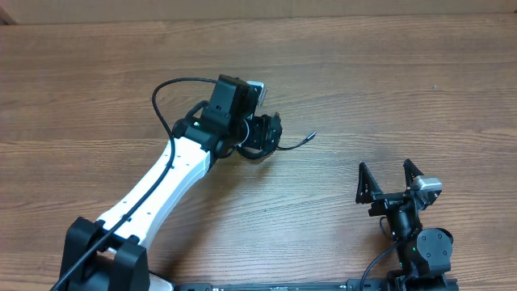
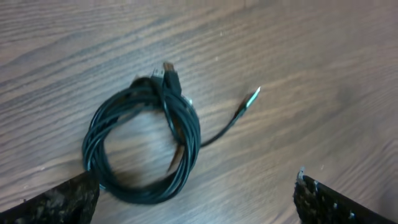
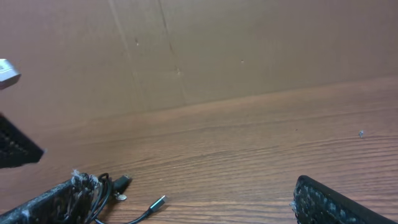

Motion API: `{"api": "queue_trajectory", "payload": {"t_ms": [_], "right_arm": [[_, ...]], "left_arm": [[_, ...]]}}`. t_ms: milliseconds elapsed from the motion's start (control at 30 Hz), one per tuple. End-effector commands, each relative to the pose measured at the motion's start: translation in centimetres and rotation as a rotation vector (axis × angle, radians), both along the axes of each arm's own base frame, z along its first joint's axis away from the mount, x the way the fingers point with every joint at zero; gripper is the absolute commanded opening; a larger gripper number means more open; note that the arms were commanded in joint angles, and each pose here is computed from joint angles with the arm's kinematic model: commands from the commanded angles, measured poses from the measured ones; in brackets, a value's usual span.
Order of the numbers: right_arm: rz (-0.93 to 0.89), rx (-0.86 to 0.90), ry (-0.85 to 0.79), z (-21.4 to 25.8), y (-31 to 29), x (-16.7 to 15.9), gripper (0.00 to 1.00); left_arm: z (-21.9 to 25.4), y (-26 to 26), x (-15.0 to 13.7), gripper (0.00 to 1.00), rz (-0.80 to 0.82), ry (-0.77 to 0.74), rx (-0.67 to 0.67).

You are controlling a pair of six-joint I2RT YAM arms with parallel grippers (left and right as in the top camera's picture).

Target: Untangle cables

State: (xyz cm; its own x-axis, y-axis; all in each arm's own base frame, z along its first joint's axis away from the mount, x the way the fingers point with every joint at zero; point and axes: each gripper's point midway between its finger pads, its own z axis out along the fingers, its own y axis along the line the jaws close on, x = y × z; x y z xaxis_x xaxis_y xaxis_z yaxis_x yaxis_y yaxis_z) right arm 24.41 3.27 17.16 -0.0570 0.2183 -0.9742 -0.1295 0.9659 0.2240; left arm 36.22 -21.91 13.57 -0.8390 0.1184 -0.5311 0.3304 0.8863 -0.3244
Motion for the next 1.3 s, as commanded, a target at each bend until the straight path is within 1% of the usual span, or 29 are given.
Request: {"api": "queue_trajectory", "payload": {"t_ms": [0, 233, 400, 533, 667, 800, 900, 1033, 1100, 1167, 1267], "right_arm": [[0.000, -0.007, -0.003, -0.2, 0.0, 0.0, 1.00], [0.001, -0.006, -0.003, -0.2, 0.0, 0.0, 1.00], [0.006, 0.001, -0.002, -0.2, 0.1, 0.0, 1.00], [0.089, 0.142, -0.005, 0.5, 1.5, -0.3, 1.00], [0.160, 0.223, 0.050, -0.1, 2.8, -0.6, 1.00], [0.152, 0.237, 0.127, -0.3, 2.8, -0.9, 1.00], [0.143, 0.234, 0.199, -0.3, 2.7, -1.5, 1.00], [0.135, 0.232, 0.267, 0.5, 2.6, -2.2, 1.00], [0.129, 0.230, 0.313, 0.7, 2.6, -2.6, 1.00], [0.130, 0.229, 0.365, 0.8, 2.7, -3.1, 1.00], [0.140, 0.229, 0.430, 1.3, 2.9, -3.4, 1.00]], "left_arm": [[0.0, -0.7, 1.1, 1.00, 0.076, 0.018, -0.050], [-2.2, -1.4, 2.5, 1.00, 0.094, 0.031, -0.058], [-3.7, -1.6, 3.0, 0.97, 0.096, 0.042, -0.048], [-4.8, -1.3, 3.2, 0.96, 0.109, 0.053, -0.026], [-5.4, -0.9, 3.5, 0.96, 0.127, 0.052, 0.003], [-5.7, -0.9, 3.6, 0.96, 0.129, 0.050, 0.007], [-6.0, -0.5, 3.9, 0.88, 0.142, 0.039, 0.029], [-6.1, -0.2, 4.3, 0.73, 0.158, 0.025, 0.045], [-6.0, -0.2, 4.4, 0.68, 0.161, 0.017, 0.045], [-5.9, -0.3, 4.6, 0.67, 0.162, 0.009, 0.040], [-6.0, -0.5, 5.0, 0.68, 0.162, -0.003, 0.033]]}}
